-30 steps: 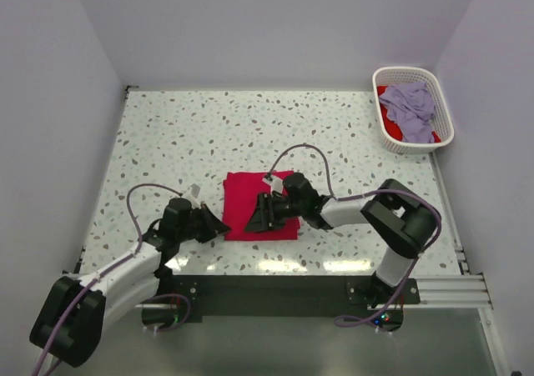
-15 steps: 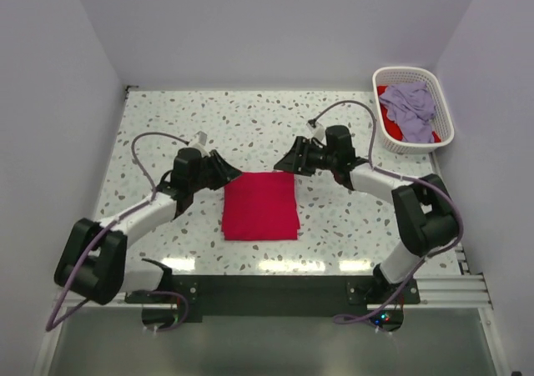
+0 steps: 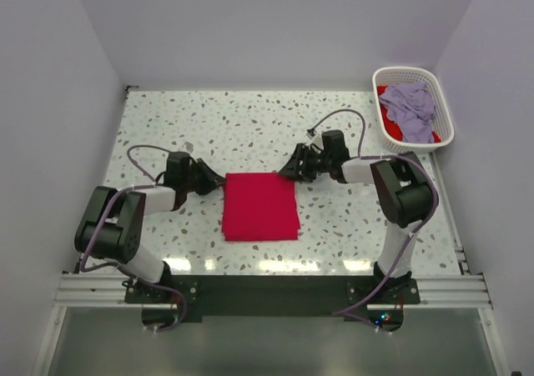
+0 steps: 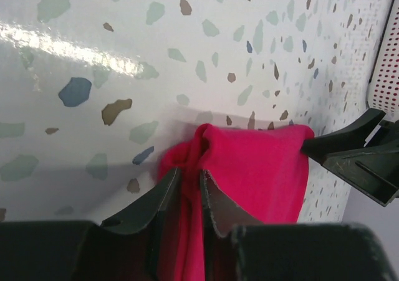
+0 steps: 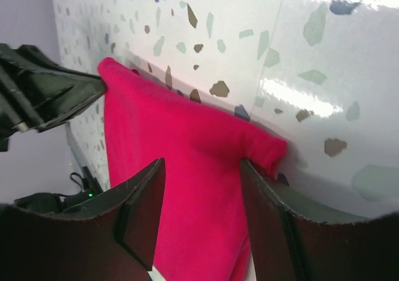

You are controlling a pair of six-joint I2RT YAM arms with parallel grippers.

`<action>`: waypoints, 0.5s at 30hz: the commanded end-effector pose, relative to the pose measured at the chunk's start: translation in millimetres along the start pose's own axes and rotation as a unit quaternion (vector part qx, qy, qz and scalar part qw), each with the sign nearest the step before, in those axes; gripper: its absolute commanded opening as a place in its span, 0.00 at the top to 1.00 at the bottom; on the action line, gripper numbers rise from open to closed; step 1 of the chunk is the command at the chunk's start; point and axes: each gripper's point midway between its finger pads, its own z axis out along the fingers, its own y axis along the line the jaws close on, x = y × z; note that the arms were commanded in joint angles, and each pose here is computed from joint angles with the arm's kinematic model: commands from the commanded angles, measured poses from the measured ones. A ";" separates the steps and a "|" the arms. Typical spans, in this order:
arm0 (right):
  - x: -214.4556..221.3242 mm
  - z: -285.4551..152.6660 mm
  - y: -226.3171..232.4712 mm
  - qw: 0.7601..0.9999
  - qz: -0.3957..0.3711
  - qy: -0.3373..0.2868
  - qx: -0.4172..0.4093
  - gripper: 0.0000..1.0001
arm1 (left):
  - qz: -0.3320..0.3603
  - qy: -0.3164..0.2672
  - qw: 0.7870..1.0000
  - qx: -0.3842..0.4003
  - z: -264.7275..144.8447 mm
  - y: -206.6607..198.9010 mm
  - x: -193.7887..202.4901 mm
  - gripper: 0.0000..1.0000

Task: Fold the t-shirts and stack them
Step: Neatly place the folded tshirt to the corner

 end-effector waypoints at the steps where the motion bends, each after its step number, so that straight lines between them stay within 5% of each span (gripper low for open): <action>1: -11.7 -24.5 8.6 0.997 -0.051 -0.013 0.052 0.44 | 0.043 -0.030 0.997 0.064 -25.0 -50.0 -27.7 0.76; 8: 19.5 -82.6 -4.5 0.978 -0.073 0.030 0.193 0.36 | 0.157 -0.119 0.980 -0.008 -100.3 -77.7 -77.8 0.46; 15: 68.2 -91.1 -0.2 0.962 -0.090 0.081 0.243 0.37 | 0.252 -0.241 0.932 -0.102 -181.5 -77.2 -122.0 0.19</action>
